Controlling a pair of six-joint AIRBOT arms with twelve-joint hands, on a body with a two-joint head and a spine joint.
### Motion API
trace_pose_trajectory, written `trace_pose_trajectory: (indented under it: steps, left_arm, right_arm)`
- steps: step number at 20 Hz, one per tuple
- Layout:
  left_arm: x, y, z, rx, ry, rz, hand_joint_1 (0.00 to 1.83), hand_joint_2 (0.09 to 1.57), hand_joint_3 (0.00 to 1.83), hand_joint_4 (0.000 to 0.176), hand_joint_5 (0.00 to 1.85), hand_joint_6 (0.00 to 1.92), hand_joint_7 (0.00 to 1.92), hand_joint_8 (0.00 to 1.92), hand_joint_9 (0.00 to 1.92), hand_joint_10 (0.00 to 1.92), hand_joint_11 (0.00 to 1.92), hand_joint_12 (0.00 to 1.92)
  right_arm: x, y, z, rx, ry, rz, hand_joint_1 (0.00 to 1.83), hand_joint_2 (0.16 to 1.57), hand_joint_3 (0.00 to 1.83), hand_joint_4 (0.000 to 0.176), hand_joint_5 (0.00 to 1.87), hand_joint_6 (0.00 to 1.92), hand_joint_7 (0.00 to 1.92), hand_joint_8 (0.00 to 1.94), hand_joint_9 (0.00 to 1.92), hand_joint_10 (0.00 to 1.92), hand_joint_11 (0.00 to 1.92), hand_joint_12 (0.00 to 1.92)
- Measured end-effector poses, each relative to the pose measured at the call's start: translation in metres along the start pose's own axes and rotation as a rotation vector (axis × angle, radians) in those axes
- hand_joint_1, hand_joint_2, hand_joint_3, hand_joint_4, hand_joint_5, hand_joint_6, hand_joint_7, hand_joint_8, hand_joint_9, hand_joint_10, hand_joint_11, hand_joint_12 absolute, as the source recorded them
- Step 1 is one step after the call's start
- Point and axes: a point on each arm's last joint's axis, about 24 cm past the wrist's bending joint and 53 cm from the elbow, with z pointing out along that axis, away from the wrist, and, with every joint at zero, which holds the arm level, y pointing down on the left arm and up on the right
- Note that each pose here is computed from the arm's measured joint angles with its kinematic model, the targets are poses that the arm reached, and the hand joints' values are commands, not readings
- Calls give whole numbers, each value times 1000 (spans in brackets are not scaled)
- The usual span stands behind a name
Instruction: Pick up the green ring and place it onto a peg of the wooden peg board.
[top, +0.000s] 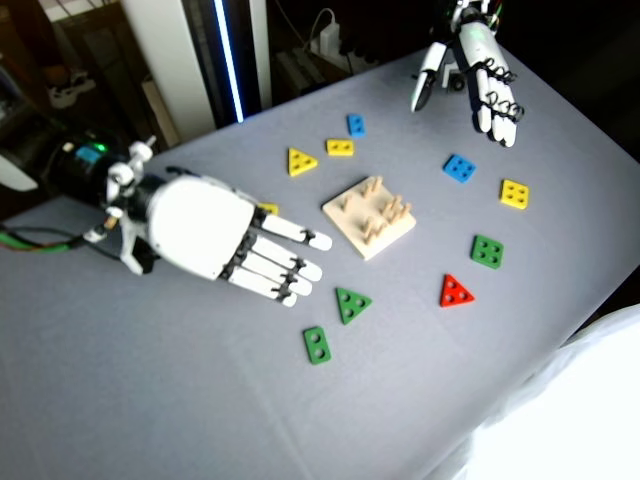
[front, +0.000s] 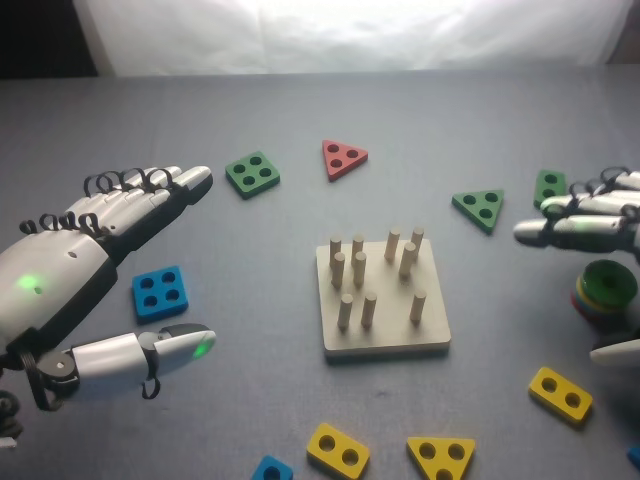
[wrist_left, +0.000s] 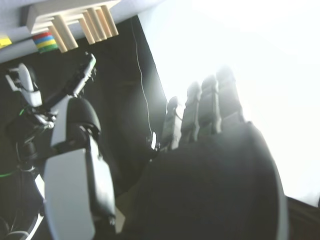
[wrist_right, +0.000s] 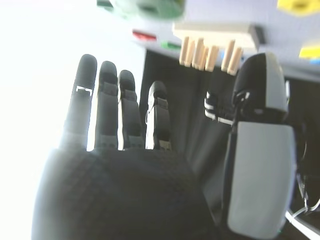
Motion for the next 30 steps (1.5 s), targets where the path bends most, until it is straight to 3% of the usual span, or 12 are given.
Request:
trace_pose_trajectory:
  steps: [2,5,8,11,14,18,21,22,24,26,28,30]
  left_arm:
    - [0,0,0,1,1,0,704,1066,0,112,96,3,67,2,0,0,0,329]
    - [0,0,0,1,1,0,719,1068,0,120,101,0,59,0,0,0,0,275]
    - [0,-1,0,2,1,-3,721,1065,0,105,119,3,53,0,0,0,0,311]
    - [1,0,0,1,3,-3,698,1074,1,98,129,1,54,2,0,0,0,299]
    - [1,0,0,1,3,-3,688,1077,0,119,123,1,52,1,0,0,0,278]
    - [0,0,0,0,2,-5,691,1077,1,100,130,0,61,2,0,0,0,308]
    - [1,0,-1,-1,6,-9,698,1077,0,107,126,1,54,2,0,0,0,278]
    - [1,1,-1,-1,5,-10,717,1075,0,104,131,3,59,4,0,0,0,284]
    - [1,1,-1,-2,3,-11,704,1079,1,100,130,1,59,0,0,0,0,312]
    - [1,1,-1,-1,3,-10,707,1082,2,90,139,3,64,1,0,0,0,312]
    - [1,1,-1,-2,4,-11,717,1079,0,98,135,0,66,2,8,2,0,361]
    - [1,1,-1,-2,3,-11,699,1079,0,89,138,0,68,0,8,0,0,360]
  right_arm:
    - [3,-3,8,21,17,-41,989,960,2,163,335,3,296,5,448,21,195,926]
    - [7,-8,15,40,34,-78,1039,1004,5,138,379,6,390,15,549,29,229,1020]
    - [11,-14,16,61,48,-70,1109,1008,0,108,419,8,449,13,620,34,272,1027]
    - [8,-16,16,67,43,-68,1138,1019,1,96,447,6,478,7,627,19,252,1082]
    - [6,-18,15,73,39,-67,1155,1011,0,97,479,5,510,7,675,33,292,1155]
    - [-4,-24,7,102,41,-87,1136,998,2,89,512,4,538,6,729,47,355,1164]
    - [-6,-24,4,108,40,-85,1165,988,0,69,551,5,565,7,799,76,411,1212]
    - [-4,-23,4,106,43,-81,1186,973,0,48,606,9,634,2,873,200,542,1279]
    - [-2,-20,4,97,44,-80,1116,971,0,57,631,4,669,5,781,158,406,1143]
    - [-3,-19,4,95,42,-80,1123,961,0,44,641,1,676,2,780,84,471,965]
    - [-4,-18,4,90,38,-81,1096,974,1,56,651,0,694,5,836,81,463,1161]
    - [-3,-17,4,86,38,-82,1085,961,0,38,703,5,746,17,899,135,460,1340]
